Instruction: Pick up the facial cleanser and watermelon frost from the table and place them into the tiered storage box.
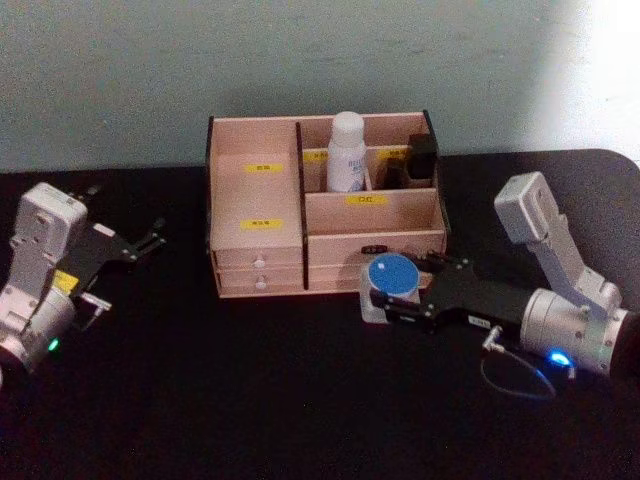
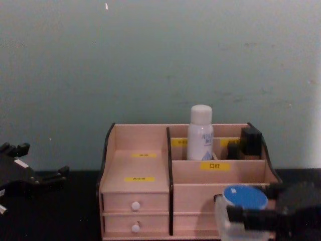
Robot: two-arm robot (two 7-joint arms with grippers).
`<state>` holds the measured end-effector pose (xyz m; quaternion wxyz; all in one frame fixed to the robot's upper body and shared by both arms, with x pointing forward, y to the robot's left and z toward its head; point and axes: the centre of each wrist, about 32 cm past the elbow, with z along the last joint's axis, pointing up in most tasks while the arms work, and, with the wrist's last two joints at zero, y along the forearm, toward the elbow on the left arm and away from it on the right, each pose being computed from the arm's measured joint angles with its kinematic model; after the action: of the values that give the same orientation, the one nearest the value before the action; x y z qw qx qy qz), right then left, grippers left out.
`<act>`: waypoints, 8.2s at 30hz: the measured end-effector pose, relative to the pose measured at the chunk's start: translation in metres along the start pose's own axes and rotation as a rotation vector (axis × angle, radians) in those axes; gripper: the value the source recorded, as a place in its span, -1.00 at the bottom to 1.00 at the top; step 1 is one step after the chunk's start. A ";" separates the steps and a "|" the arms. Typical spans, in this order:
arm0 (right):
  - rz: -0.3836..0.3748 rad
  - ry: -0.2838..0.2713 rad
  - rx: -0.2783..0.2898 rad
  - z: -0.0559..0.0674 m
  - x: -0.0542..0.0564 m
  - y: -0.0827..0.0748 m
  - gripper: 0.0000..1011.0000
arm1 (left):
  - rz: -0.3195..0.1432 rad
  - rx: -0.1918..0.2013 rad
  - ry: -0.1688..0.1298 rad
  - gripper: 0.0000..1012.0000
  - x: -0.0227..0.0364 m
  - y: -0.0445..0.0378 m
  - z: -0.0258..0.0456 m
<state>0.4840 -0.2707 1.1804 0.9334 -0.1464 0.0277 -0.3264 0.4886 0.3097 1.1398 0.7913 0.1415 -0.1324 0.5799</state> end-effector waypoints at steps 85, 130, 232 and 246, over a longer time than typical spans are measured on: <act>-0.001 0.035 -0.012 0.097 0.053 0.190 0.42 | 0.000 0.000 0.000 0.98 0.0000 0.0000 0.0000; 0.003 0.032 -0.009 0.097 0.053 0.190 0.98 | 0.000 0.000 0.000 0.98 0.0000 0.0000 0.0000; -0.604 0.108 0.146 -0.024 0.044 0.003 0.98 | 0.000 0.000 0.000 0.98 0.0000 0.0000 0.0000; -0.603 0.108 0.149 -0.023 0.043 0.003 0.98 | 0.000 0.000 0.000 0.98 0.0000 0.0000 0.0000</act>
<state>0.5166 -0.3012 1.1589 0.7999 -0.0617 0.0085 -0.5969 0.4886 0.3097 1.1398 0.7913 0.1415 -0.1324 0.5799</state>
